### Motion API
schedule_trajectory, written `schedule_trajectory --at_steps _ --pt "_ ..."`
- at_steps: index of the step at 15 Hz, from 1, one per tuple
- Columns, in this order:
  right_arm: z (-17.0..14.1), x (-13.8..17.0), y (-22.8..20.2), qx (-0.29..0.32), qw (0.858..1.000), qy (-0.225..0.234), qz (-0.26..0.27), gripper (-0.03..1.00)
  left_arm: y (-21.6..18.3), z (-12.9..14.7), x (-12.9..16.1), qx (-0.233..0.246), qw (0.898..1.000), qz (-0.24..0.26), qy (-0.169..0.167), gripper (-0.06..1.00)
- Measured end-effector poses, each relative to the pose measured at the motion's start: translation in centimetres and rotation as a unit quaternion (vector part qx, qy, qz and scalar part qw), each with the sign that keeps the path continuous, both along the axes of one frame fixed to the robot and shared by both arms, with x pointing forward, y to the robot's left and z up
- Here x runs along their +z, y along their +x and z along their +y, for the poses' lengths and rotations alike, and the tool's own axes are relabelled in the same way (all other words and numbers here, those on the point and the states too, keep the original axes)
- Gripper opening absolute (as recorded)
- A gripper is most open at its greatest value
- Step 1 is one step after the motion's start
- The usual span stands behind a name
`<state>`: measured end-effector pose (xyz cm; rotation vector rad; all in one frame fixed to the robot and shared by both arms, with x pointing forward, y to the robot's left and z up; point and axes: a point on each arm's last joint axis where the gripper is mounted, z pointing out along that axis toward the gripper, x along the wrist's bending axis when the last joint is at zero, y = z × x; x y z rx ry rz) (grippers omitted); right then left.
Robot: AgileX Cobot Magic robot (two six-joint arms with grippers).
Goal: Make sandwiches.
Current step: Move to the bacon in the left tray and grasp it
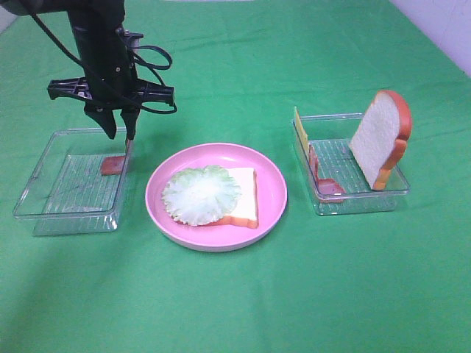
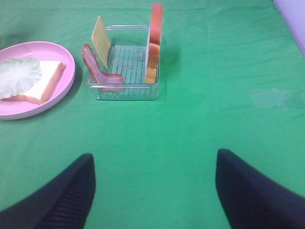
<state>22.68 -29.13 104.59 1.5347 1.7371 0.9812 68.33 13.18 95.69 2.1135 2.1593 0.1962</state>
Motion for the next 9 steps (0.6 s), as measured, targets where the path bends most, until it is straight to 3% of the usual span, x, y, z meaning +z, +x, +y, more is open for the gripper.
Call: schedule_trajectory --at_steps 4,9 --pt "0.00 0.00 0.00 0.000 1.000 0.000 0.000 0.67 0.20 -0.03 0.04 -0.002 1.000 -0.011 -0.001 0.02" --pt "0.00 0.00 0.00 0.000 1.000 0.000 0.000 0.67 0.04 -0.21 0.59 -0.015 1.000 -0.012 -0.013 0.01"
